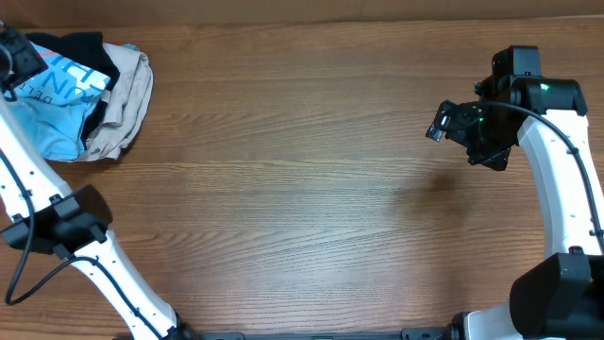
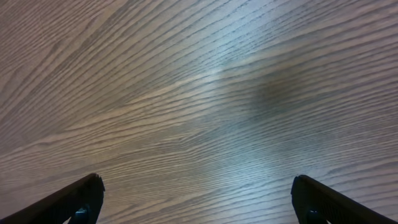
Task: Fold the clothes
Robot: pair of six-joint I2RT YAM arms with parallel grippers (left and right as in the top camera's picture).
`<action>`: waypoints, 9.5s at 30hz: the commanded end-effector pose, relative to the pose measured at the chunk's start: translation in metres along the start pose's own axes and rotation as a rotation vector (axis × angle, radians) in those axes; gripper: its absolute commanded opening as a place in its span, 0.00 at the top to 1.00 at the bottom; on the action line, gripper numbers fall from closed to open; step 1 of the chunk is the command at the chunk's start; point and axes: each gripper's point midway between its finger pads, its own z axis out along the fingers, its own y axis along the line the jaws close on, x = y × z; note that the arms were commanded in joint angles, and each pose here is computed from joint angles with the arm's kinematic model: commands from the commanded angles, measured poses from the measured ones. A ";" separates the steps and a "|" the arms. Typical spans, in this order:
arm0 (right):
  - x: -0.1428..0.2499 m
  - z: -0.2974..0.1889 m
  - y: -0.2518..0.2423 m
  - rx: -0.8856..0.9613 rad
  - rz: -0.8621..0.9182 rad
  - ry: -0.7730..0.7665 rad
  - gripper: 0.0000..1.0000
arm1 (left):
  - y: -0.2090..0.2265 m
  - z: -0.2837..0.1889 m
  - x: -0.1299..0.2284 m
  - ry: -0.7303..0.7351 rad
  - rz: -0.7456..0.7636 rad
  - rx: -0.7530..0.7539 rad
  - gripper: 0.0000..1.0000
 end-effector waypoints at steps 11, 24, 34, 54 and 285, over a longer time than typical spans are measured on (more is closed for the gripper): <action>0.000 -0.010 0.004 -0.017 -0.008 -0.020 0.00 | 0.008 0.075 -0.001 0.019 0.097 -0.162 0.96; 0.000 -0.010 0.004 -0.016 -0.007 -0.018 0.00 | 0.017 0.130 0.009 0.056 0.086 -0.217 0.96; 0.006 -0.010 0.002 -0.008 -0.002 0.004 0.00 | 0.024 0.254 0.045 0.120 0.091 -0.220 0.66; -0.036 -0.097 0.036 -0.080 -0.133 -0.225 0.00 | -0.039 0.043 -0.056 -0.228 0.100 -0.028 0.00; 0.090 -0.029 -0.038 -0.371 -0.291 -1.285 0.00 | -0.059 -0.056 0.318 -0.840 0.195 0.508 0.00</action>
